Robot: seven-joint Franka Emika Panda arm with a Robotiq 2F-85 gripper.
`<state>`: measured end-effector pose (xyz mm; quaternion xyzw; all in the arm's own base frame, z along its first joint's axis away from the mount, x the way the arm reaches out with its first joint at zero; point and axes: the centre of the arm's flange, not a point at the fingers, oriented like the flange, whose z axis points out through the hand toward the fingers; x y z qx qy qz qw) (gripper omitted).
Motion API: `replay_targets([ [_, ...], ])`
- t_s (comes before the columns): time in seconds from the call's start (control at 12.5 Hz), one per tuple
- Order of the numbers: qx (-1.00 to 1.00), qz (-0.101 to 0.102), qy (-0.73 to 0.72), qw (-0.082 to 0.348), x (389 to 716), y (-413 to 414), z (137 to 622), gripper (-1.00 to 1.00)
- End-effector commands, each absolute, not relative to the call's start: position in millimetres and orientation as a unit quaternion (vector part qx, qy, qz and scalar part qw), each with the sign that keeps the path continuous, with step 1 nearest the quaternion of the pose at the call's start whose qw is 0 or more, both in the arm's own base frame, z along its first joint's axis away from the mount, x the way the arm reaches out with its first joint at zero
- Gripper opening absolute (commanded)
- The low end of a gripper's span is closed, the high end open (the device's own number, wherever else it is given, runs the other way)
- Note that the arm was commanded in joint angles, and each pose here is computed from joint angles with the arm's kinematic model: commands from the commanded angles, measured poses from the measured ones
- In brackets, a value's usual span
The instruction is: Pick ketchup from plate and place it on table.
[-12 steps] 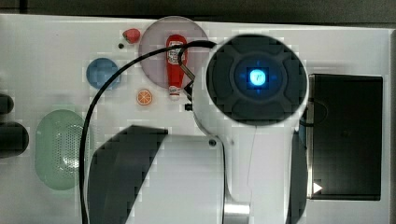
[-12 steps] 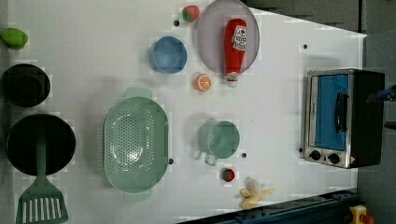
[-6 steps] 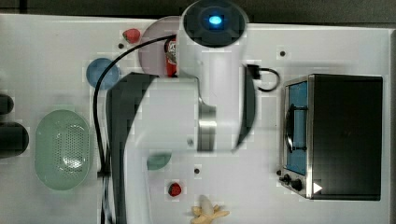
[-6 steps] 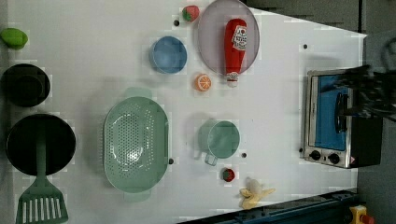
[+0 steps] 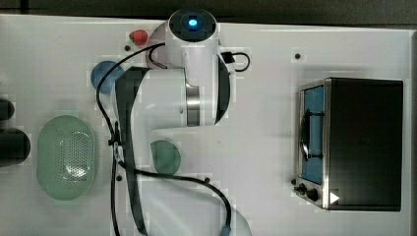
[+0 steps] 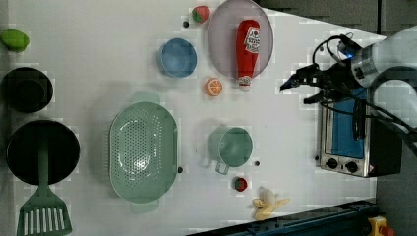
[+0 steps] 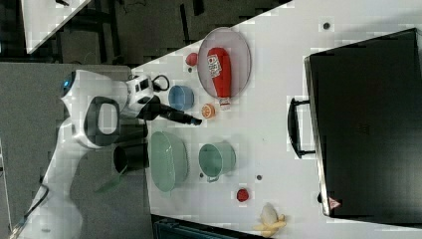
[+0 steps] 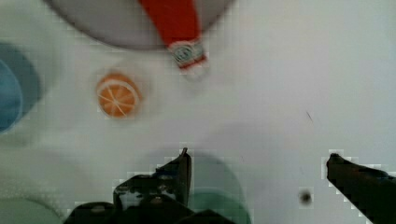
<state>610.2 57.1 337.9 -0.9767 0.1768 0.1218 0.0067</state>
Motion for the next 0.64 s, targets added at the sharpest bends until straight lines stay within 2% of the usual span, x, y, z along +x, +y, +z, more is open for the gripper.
replay_targets([
  [0.08, -0.994, 0.061, 0.084, 0.028, 631, 59, 335, 1.00],
  [0.32, -0.995, 0.042, 0.081, 0.038, 645, 66, 288, 1.00],
  [0.64, -0.999, 0.000, 0.042, 0.035, 668, 76, 240, 1.00],
])
